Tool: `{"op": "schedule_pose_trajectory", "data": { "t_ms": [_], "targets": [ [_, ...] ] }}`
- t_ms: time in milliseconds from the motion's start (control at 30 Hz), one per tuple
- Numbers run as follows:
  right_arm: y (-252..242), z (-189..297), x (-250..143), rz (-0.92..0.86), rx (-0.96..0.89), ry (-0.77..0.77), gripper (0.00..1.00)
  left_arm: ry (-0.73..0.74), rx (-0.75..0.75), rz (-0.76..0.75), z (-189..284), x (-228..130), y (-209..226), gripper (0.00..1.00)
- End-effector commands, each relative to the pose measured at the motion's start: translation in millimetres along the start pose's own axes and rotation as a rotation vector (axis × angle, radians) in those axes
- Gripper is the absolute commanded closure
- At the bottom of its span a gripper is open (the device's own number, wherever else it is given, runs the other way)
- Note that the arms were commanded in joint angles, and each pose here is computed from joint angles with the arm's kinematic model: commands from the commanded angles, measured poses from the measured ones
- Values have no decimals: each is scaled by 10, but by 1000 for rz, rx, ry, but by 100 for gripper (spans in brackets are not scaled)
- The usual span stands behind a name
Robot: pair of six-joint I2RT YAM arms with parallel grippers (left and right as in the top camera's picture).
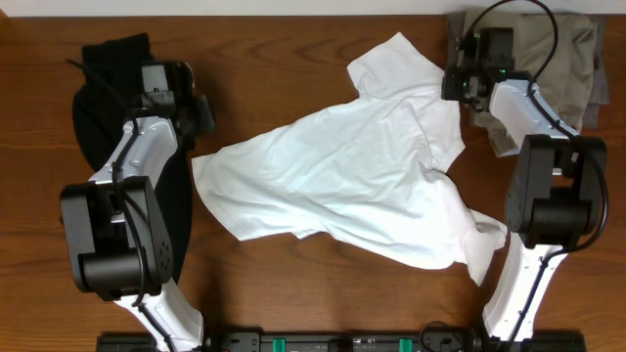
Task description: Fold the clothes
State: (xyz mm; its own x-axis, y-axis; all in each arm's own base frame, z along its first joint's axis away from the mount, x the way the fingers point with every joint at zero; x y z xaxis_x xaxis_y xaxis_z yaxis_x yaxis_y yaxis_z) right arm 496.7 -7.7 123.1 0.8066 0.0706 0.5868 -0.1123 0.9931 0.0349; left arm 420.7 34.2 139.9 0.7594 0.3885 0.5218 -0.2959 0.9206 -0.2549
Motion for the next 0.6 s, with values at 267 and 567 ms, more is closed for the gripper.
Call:
{"op": "schedule_pose_trajectory", "data": {
  "t_ms": [267, 567],
  "targets": [
    [-72, 527, 309, 12, -14, -104, 99, 297, 104, 26, 88, -386, 140, 58],
    [-61, 522, 273, 10, -10, -79, 99, 366, 132, 60, 56, -531, 190, 34]
  ]
}}
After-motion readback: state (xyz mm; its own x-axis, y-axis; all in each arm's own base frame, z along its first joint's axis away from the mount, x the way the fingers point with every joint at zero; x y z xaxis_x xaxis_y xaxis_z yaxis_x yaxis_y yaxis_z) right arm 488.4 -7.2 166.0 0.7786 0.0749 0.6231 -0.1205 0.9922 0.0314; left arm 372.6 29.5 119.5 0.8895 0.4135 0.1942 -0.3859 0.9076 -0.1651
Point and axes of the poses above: each gripper's point midway between its finger pads, its own z axis back along the fingers, its own y axis along the line the jaws close on, x = y × z, the point moved 10 cm from there along z, back along the fingers, and after that the axes turned 9 degrees about z, right-handed, at the moved point
